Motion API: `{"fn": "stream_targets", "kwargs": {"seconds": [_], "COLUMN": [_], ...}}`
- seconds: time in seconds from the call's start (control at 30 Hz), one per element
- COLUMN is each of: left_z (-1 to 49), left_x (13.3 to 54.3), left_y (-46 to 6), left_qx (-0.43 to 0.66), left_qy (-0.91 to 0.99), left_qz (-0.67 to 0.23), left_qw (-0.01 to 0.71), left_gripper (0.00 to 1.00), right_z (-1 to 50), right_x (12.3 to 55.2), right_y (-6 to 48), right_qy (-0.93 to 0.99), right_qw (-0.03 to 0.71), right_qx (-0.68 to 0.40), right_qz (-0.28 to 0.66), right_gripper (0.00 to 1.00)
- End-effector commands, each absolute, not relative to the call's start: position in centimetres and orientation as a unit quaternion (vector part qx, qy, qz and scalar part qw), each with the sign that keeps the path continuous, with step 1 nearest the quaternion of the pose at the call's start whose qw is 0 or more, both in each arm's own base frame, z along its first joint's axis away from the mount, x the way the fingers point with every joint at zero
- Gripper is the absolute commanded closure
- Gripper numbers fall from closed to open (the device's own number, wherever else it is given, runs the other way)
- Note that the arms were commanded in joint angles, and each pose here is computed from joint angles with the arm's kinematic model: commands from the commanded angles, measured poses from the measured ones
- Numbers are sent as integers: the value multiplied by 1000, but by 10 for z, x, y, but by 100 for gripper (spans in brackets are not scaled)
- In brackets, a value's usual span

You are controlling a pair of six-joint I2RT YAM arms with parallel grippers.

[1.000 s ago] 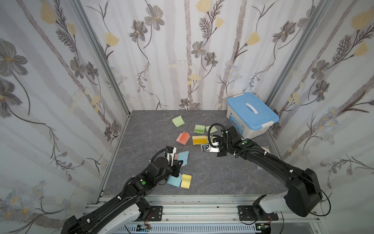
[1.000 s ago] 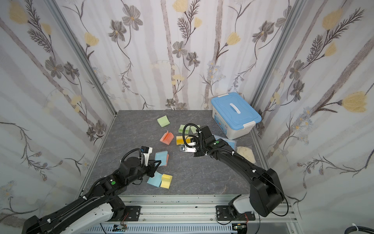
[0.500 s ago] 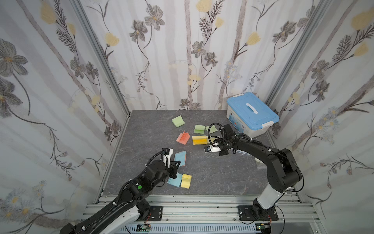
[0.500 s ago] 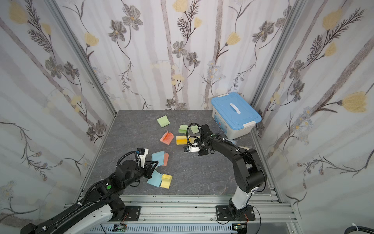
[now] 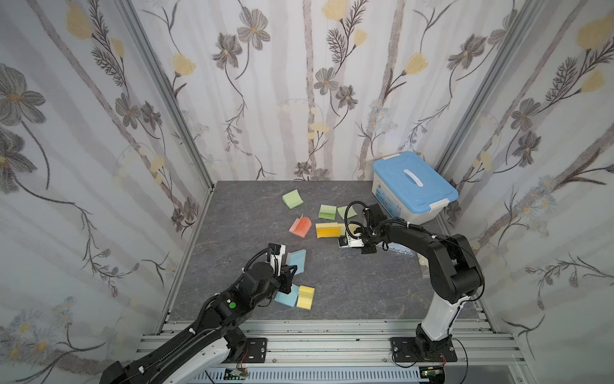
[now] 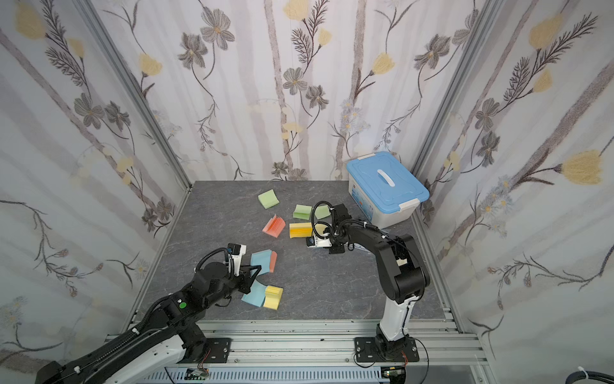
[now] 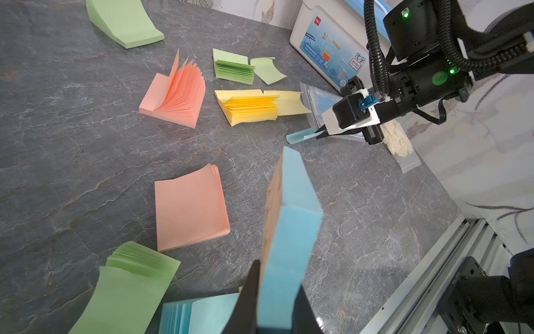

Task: Tear off pages from different memo pads
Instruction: Place the paper at the center of the board.

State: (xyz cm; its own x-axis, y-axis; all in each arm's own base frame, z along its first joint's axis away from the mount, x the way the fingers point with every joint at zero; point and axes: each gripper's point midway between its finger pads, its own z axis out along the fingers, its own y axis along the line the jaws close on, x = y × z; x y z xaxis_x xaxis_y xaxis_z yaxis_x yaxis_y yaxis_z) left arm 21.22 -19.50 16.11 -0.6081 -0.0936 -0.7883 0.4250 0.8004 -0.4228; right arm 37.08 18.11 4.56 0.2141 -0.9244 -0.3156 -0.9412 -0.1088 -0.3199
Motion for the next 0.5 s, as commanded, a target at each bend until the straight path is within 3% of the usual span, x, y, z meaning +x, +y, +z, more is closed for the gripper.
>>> {"fn": "stream_targets", "kwargs": {"seconds": [0.0,0.03,0.07,0.23,0.27,0.3,0.47], "left_z": [175,176,178,184,185,185,178], "left_x": [218,218,219,224,225,227,240], "left_y": [-201,-202,-203,-210,-214,-217,-236], "left_qx": [91,89,88,71,68,67,52], "left_qy": [832,832,832,836,837,838,850], "left_qz": [-318,-320,-320,-333,-338,-342,-349], "left_qw": [446,444,444,431,425,420,391], "left_gripper": [86,86,86,87,87,87,87], "right_z": [40,41,46,111,133,154,247], "right_x": [364,363,362,368,368,366,356], "right_y": [173,172,172,179,181,183,191], "right_qy": [623,622,621,610,606,603,615], "right_qw": [212,211,215,289,315,340,460], "right_qx": [-752,-754,-754,-738,-730,-721,-640], "right_qz": [12,10,8,-17,-22,-25,-26], "right_gripper": [62,48,42,28,9,0,0]}}
